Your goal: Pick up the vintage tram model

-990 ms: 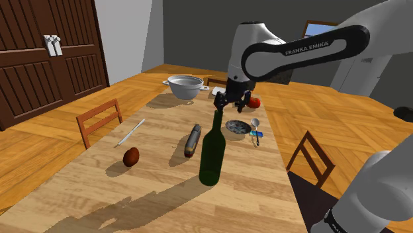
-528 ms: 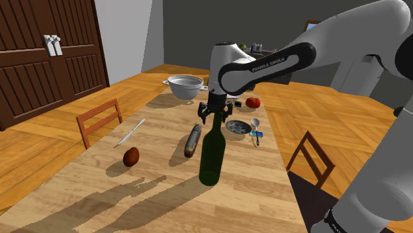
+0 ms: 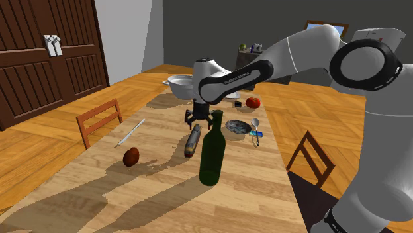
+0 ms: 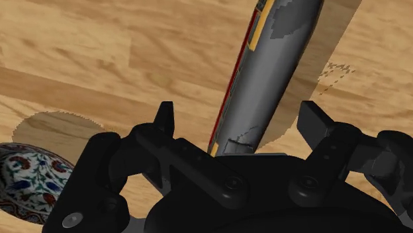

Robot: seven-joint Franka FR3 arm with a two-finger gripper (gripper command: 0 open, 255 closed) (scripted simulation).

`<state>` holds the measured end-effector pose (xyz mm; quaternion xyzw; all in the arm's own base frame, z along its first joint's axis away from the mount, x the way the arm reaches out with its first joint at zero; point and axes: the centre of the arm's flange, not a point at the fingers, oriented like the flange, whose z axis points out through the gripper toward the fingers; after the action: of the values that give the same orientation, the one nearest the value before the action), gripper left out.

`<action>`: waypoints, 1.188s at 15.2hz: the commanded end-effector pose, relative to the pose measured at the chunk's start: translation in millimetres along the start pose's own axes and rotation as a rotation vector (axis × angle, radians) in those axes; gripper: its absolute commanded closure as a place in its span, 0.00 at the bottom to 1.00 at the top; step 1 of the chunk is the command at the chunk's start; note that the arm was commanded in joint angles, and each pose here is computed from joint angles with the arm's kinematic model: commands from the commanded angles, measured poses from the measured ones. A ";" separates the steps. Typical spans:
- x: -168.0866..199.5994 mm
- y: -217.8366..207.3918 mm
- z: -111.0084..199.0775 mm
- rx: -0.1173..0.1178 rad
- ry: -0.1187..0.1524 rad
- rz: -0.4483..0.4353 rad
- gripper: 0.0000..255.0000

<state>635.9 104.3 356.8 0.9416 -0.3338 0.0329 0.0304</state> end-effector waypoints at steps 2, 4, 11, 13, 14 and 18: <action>19.6 -19.2 33.6 -0.004 -0.018 0.055 0.00; 29.6 -28.5 48.1 -0.006 -0.027 0.081 0.00; 26.6 -29.8 84.9 -0.006 -0.027 0.081 0.00; 26.3 -29.9 87.9 -0.006 -0.027 0.081 0.00; 26.6 -30.0 87.5 -0.006 -0.027 0.081 1.00; 27.2 -29.9 88.0 -0.006 -0.027 0.081 1.00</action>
<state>679.4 104.0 271.9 0.9275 -0.3722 0.0210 0.0269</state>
